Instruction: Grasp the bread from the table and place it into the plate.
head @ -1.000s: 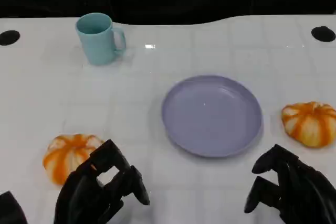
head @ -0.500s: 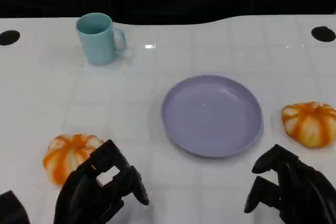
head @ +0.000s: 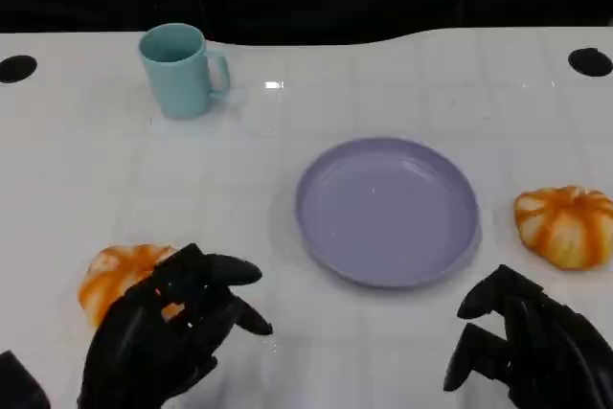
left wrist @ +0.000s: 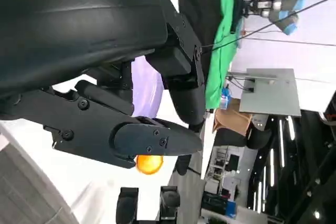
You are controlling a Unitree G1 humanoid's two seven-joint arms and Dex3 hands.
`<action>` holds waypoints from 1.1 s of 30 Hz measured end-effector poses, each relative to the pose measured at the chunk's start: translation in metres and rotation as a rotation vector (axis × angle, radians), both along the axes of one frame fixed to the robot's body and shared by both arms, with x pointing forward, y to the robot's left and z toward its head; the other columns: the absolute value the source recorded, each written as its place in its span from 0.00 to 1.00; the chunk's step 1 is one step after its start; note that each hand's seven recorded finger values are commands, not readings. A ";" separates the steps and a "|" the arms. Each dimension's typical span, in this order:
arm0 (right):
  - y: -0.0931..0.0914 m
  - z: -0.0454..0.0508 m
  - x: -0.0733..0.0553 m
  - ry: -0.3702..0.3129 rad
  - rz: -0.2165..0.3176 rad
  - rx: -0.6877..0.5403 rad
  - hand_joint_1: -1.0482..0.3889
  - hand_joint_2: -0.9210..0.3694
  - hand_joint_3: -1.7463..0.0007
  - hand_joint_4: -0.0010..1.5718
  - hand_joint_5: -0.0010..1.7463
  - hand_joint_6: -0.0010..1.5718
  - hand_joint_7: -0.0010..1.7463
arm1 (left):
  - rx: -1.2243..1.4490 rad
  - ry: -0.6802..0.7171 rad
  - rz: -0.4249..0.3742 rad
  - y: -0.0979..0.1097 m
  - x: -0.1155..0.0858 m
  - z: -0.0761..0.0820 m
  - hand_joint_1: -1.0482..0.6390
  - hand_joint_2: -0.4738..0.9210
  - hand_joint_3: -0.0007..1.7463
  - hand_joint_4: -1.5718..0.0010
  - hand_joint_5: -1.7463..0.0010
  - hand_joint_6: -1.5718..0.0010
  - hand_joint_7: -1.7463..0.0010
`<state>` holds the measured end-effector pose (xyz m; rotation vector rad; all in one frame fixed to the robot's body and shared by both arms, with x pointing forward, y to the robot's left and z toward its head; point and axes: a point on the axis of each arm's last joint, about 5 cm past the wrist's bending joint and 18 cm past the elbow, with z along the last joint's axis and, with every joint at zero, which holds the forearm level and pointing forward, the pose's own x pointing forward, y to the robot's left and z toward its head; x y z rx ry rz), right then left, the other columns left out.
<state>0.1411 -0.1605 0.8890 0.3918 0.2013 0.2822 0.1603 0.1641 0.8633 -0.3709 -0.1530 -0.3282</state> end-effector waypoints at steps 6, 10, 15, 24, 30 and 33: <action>0.000 0.0000 0.000 -0.001 0.001 0.003 0.35 0.00 0.73 0.39 1.00 0.26 0.96 | 0.181 -0.034 0.001 0.009 0.002 0.007 0.23 1.00 0.14 0.69 0.46 0.57 0.86; 0.000 0.0001 0.000 -0.002 0.002 0.003 0.36 0.00 0.72 0.40 1.00 0.27 0.96 | 0.394 -0.087 0.012 0.020 0.005 0.023 0.24 1.00 0.13 0.78 0.50 0.63 0.91; 0.000 0.0002 0.000 -0.003 0.002 0.002 0.36 0.00 0.72 0.40 1.00 0.27 0.96 | 0.582 -0.141 0.021 0.029 0.007 0.039 0.25 1.00 0.09 0.88 0.63 0.71 0.98; 0.000 0.0006 0.001 -0.003 0.000 0.002 0.36 0.00 0.71 0.40 1.00 0.27 0.96 | 1.071 -0.251 0.023 0.041 0.012 0.071 0.25 1.00 0.07 0.94 0.78 0.79 1.00; 0.000 0.0008 0.001 -0.004 -0.002 0.001 0.36 0.00 0.72 0.41 1.00 0.27 0.96 | 1.515 -0.342 0.111 0.042 0.017 0.103 0.25 1.00 0.08 1.00 0.88 0.88 1.00; 0.001 0.0008 0.001 -0.003 -0.004 0.000 0.36 0.00 0.72 0.41 1.00 0.27 0.96 | 1.651 -0.306 0.076 0.040 0.019 0.109 0.26 1.00 0.07 0.99 0.89 0.89 1.00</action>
